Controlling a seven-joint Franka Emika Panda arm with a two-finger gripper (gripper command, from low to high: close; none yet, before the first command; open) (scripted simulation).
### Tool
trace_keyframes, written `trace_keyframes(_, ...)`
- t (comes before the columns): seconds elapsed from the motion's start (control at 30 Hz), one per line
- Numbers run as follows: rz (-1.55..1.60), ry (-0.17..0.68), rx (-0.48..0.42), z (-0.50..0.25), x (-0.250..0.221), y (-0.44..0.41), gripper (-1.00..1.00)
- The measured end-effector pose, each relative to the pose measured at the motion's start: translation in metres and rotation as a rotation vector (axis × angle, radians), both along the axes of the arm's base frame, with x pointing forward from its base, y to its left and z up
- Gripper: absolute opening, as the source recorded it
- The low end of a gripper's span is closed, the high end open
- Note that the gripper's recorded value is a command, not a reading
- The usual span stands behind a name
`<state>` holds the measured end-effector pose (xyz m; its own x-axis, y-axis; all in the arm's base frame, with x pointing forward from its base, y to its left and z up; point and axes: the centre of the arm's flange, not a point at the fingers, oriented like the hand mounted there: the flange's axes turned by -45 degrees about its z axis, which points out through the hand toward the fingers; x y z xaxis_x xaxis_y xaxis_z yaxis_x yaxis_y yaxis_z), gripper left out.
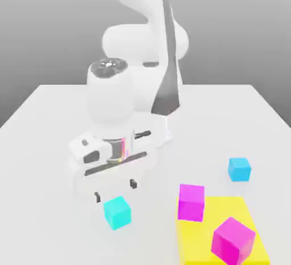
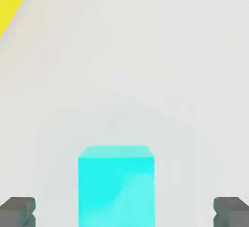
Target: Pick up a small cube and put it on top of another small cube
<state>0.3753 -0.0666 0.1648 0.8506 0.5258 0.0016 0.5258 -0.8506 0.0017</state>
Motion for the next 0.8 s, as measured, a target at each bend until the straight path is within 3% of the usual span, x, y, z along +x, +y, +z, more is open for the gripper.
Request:
trace_keyframes(0.1, 0.001, 0.002, 0.000, -0.029, -0.002, 0.000, 0.00)
trace_keyframes(0.13, 0.001, 0.002, 0.000, -0.036, -0.002, 0.000, -1.00)
trace_keyframes(0.37, 0.001, 0.003, 0.001, -0.036, -0.002, 0.000, -1.00)
trace_keyframes(0.57, 0.002, 0.003, 0.001, 0.015, -0.002, 0.000, -1.00)
trace_keyframes(0.8, 0.145, 0.004, 0.001, 0.065, 0.069, 0.065, -1.00)
